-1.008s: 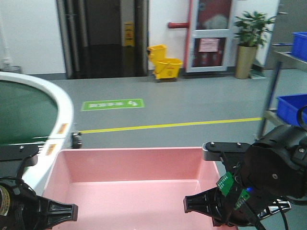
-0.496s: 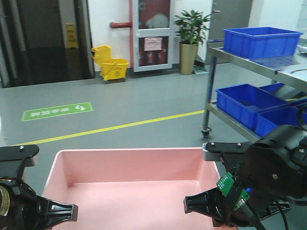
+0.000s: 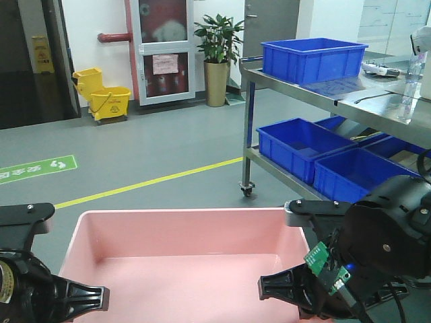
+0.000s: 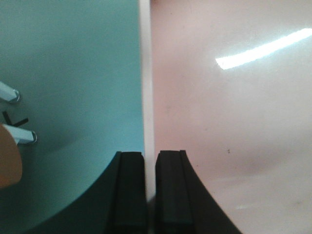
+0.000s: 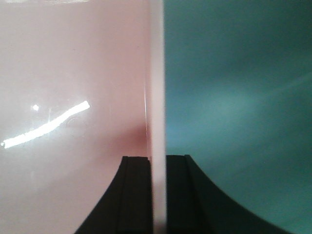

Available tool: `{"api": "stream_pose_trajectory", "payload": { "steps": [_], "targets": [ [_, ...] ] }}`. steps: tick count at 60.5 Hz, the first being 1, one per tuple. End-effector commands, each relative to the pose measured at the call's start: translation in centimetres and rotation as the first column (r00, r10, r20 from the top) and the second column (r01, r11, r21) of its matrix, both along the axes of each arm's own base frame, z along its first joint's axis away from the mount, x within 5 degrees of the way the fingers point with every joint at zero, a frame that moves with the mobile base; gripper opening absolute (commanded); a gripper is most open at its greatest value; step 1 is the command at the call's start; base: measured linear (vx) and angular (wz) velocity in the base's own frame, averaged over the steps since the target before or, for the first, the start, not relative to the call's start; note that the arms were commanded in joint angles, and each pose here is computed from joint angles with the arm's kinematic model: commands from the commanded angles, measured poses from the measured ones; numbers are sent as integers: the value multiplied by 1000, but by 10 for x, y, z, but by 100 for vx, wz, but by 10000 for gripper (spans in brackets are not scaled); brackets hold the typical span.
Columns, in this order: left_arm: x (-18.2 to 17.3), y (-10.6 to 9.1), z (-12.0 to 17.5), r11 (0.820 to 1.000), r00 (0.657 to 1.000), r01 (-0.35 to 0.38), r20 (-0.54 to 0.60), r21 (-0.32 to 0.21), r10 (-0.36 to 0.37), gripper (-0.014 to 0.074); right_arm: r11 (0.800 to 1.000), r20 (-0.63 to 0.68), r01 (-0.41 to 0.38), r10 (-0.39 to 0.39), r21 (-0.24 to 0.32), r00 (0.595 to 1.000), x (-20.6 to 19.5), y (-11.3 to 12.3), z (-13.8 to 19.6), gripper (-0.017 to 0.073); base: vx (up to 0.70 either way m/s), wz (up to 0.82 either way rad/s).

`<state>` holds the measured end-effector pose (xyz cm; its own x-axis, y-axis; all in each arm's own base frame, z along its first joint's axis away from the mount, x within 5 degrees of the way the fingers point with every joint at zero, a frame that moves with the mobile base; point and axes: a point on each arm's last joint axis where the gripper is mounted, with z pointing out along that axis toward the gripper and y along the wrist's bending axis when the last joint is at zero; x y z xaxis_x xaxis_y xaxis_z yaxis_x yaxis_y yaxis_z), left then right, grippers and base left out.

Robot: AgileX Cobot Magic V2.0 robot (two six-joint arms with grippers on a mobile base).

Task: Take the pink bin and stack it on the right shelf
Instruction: 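Hold the pink bin with both grippers while turning toward the table, then carry the pink bin with both grippers to the metal table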

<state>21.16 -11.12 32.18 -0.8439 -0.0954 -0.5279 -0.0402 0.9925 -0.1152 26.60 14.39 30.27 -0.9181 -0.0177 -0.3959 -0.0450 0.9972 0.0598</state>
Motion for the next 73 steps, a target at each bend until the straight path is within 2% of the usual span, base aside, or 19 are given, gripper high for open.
{"api": "stream_pose_trajectory", "payload": {
  "steps": [1,35,73],
  "targets": [
    [-1,7,18,1000,996,-1,92,14,0,41,999,99,2,3,-51,995,0,-12,21,-9,33,-10],
    [-1,7,18,1000,996,-1,92,14,0,41,998,82,4,1,-63,997,-1,-13,20,-9,42,0],
    [-1,7,18,1000,996,-1,92,14,0,41,998,79,5,0,-65,997,-2,-14,20,-9,48,-14]
  ]
}}
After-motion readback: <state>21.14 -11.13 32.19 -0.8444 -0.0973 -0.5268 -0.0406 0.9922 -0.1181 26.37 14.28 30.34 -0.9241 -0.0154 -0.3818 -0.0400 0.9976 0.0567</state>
